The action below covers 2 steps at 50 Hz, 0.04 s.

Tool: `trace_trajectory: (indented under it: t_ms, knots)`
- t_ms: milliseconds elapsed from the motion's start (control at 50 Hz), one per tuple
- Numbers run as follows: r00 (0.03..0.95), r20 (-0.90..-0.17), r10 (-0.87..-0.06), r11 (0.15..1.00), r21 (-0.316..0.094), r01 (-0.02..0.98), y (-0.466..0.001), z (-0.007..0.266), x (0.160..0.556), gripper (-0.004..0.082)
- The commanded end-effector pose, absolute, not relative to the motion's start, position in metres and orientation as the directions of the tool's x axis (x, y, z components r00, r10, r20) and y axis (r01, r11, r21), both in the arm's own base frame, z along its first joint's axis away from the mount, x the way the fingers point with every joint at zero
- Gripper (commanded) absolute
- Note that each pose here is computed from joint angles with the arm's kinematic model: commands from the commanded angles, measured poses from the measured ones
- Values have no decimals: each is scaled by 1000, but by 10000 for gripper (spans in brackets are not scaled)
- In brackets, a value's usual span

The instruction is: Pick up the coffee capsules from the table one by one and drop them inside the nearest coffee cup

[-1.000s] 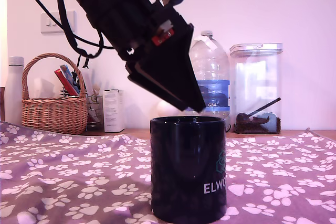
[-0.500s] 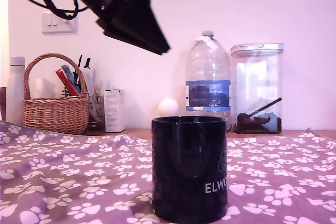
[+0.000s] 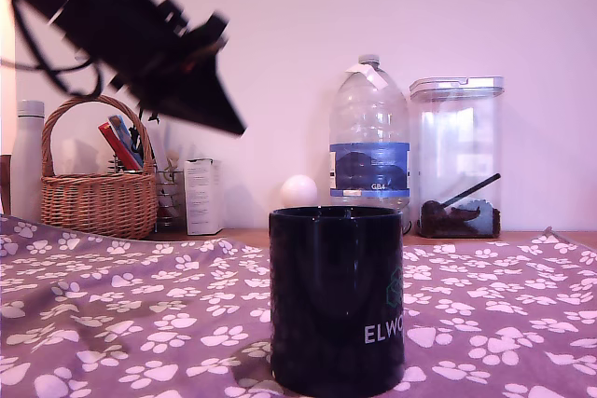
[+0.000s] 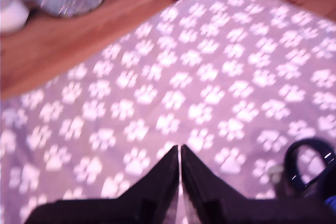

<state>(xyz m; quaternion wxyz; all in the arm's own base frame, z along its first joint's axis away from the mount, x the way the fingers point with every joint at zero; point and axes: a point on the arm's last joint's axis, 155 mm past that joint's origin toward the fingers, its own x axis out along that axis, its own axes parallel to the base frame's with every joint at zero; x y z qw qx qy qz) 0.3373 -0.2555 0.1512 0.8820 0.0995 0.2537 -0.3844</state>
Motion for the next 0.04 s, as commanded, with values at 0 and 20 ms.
trace_trajectory:
  t_ms: [0, 20]
  knots:
    - [589, -504, -632, 691, -22, 723, -252, 156, 336, -19]
    - [589, -505, -631, 692, -23, 722, -252, 156, 336, -19]
